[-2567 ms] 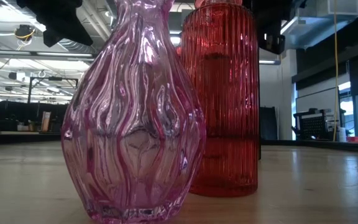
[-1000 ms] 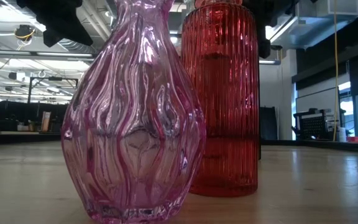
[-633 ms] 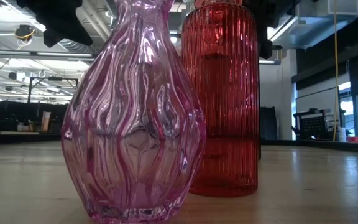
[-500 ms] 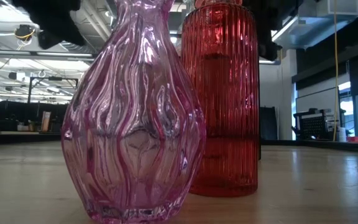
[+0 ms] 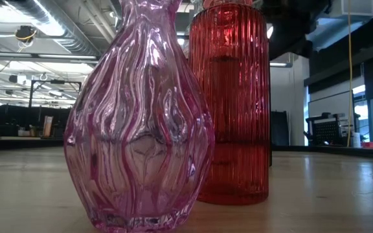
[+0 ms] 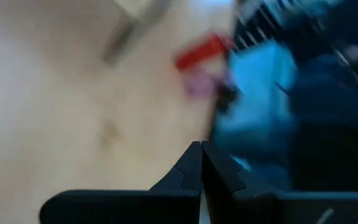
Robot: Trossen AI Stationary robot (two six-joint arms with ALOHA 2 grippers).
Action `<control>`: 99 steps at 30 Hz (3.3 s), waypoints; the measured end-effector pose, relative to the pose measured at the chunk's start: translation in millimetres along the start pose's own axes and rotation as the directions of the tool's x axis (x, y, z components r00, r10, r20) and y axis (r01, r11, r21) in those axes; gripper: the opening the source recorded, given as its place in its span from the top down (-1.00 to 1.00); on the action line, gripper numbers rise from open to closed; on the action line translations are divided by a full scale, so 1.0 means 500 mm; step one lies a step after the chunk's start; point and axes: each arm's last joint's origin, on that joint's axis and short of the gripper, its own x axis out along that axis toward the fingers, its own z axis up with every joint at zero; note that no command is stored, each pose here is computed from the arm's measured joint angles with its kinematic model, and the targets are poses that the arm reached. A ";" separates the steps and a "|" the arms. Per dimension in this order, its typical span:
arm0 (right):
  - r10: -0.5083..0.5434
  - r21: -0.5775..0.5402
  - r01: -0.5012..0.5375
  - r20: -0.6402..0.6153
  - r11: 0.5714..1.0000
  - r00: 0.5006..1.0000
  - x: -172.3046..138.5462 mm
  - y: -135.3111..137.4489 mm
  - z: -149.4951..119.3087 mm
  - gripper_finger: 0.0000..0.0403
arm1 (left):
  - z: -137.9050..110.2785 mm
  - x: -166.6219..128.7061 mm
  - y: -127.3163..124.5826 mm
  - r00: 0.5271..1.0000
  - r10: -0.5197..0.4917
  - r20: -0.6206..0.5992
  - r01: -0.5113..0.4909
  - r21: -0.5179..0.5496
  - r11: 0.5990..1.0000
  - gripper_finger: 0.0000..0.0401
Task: Sort vases onto shelf
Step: Put the transparent vase on the shelf aligned with the other transparent vases
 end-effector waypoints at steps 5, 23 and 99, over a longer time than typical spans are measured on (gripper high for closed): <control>-0.071 0.001 0.071 0.079 0.997 0.994 -0.038 -0.017 -0.001 1.00 | -0.036 0.039 -0.029 0.959 -0.073 -0.274 0.036 -0.138 0.990 1.00; -0.174 0.006 0.174 0.117 0.985 0.978 -0.098 -0.051 -0.018 1.00 | -0.211 0.201 -0.129 0.822 0.091 -0.563 -0.106 0.005 0.994 0.31; 0.612 -0.611 -0.491 -0.014 0.620 0.791 -0.103 0.202 0.100 0.02 | 0.398 0.260 -0.206 1.000 -0.004 0.003 0.003 0.321 0.947 0.93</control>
